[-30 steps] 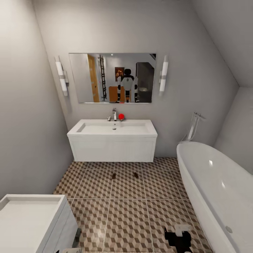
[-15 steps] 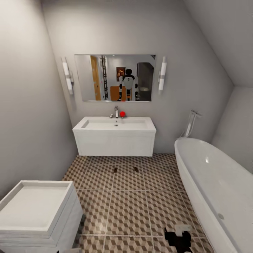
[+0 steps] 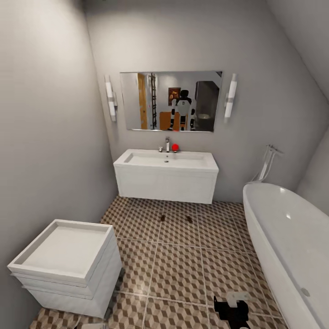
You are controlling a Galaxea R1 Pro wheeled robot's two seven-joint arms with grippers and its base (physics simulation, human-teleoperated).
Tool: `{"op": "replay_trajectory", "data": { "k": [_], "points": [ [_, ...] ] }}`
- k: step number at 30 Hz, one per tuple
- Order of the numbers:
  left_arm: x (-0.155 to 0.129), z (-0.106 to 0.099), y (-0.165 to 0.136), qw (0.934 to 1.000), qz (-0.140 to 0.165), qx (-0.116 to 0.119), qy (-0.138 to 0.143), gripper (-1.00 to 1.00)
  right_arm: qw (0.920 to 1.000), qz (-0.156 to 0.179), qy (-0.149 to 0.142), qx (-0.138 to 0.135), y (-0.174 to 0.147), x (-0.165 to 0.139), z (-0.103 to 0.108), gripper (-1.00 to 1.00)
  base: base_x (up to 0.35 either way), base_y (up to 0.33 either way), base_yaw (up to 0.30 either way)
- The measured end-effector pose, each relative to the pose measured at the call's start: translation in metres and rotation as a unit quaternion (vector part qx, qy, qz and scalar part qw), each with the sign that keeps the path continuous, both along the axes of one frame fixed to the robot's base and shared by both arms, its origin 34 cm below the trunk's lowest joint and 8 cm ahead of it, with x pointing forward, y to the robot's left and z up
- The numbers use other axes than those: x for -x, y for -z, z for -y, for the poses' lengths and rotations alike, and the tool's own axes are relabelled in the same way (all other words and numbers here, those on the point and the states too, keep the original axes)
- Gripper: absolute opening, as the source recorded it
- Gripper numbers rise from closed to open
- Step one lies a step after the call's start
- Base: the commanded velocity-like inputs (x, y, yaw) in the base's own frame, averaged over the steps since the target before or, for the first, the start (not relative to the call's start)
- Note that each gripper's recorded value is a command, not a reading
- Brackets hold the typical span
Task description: Take the four mousetraps from the cabinet in the bathroom and place them on the bathroom floor. Make sure all four end up on the same floor surface, and ensure that at least two of them are either under or directly next to the same bathroom sink.
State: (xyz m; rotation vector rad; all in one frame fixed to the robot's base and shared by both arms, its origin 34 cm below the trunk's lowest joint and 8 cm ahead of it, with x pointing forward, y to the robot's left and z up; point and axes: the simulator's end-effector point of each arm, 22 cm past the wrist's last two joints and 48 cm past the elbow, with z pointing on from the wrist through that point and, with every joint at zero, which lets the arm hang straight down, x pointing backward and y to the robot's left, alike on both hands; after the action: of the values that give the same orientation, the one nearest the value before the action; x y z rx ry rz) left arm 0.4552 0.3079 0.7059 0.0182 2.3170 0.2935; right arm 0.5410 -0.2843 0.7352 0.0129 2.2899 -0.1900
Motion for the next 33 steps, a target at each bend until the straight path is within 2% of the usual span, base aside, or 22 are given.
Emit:
{"op": "replay_trajectory", "data": {
  "k": [8, 33],
  "points": [
    [0.0003, 0.0004, 0.0003, 1.0000, -0.001, 0.000, 0.000, 1.00, 1.0000, 0.000, 0.000, 0.000, 0.0000, 0.0000, -0.0001, 1.00, -0.002, 0.000, 0.162],
    [0.0024, 0.0080, 0.0019, 1.0000, -0.003, 0.005, 0.002, 1.00, 1.0000, 0.000, -0.001, -0.001, 0.0003, 0.0005, -0.0009, 1.00, 0.000, 0.000, 0.016]
  ]
}}
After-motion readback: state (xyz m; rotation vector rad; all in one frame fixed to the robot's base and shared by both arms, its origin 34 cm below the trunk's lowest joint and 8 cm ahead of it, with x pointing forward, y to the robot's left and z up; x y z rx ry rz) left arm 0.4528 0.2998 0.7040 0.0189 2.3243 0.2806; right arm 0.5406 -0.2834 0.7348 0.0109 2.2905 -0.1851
